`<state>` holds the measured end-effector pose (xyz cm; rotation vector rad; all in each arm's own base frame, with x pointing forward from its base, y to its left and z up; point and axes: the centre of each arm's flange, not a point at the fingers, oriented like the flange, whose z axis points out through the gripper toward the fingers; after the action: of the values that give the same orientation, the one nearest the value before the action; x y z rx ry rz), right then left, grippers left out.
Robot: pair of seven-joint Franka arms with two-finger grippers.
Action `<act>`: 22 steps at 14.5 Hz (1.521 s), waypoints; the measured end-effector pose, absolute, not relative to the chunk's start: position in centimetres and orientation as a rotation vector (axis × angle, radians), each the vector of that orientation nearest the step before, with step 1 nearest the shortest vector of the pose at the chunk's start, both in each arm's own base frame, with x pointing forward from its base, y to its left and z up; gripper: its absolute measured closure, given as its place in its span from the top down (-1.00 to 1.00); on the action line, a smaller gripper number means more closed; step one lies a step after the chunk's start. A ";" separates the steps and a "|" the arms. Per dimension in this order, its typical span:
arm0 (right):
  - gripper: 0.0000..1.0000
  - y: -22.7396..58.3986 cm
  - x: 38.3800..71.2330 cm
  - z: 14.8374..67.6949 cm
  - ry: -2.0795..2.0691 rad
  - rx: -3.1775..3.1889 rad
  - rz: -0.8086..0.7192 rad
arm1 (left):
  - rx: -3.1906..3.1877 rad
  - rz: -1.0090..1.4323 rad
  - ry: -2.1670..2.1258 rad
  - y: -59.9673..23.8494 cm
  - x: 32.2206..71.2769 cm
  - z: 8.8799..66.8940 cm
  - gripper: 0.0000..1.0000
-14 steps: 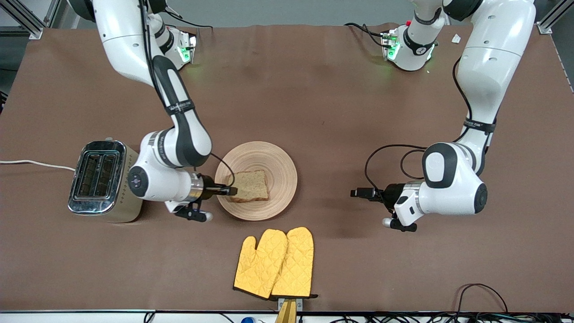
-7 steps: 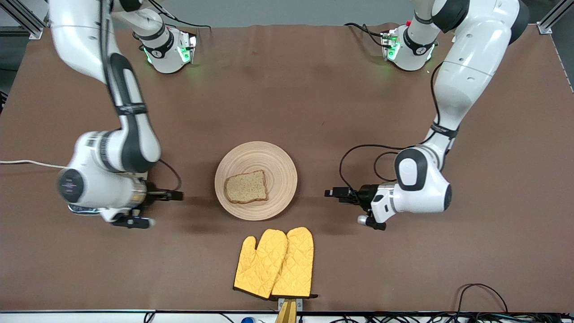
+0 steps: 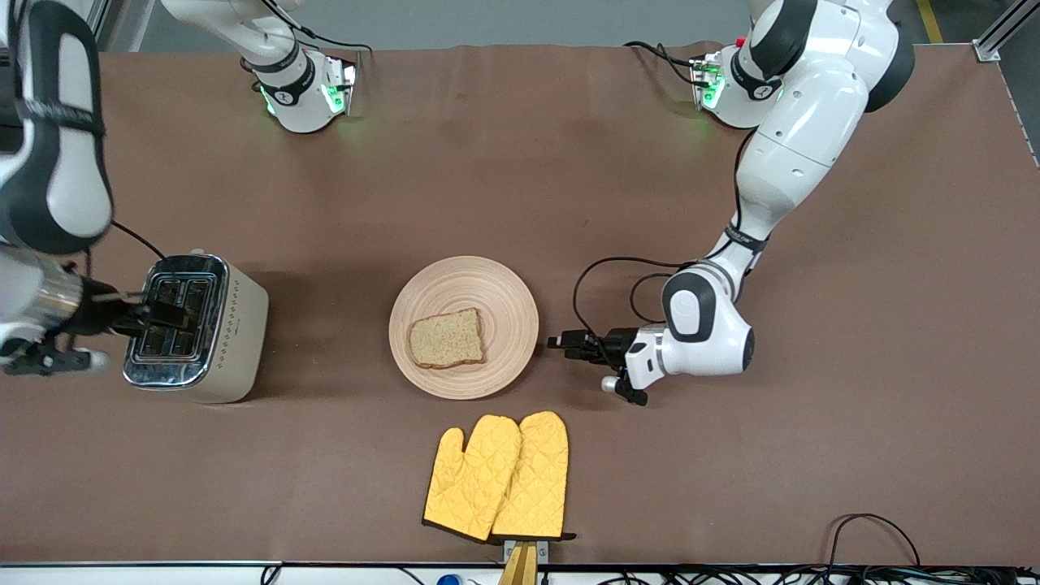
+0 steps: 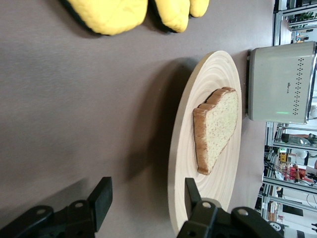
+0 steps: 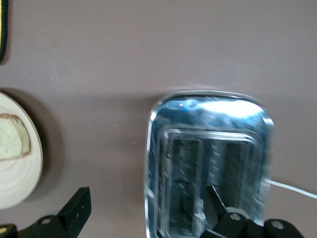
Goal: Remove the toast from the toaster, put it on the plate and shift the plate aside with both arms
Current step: 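Grasp the plate rim with the left gripper while the right arm withdraws, then slide the wooden plate with the left gripper away from the toaster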
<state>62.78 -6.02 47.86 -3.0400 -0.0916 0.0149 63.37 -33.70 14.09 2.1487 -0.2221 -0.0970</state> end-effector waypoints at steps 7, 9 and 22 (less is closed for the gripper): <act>1.00 -6.4 55.0 61.2 -0.134 -3.069 -0.092 | 2.136 -0.104 -0.251 -35.6 62.6 14.4 -0.12; 1.00 -5.4 53.5 62.9 -0.127 -3.071 -0.107 | 2.121 -0.117 -0.246 -36.9 61.9 14.3 -0.17; 1.00 -4.6 49.4 64.6 -0.015 -3.123 -0.180 | 2.122 -0.123 -0.257 -38.4 61.5 14.3 -0.81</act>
<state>49.37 -4.56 64.64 -3.1229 -0.0152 -0.1803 61.51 -38.44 14.32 2.1216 -0.2573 -0.1226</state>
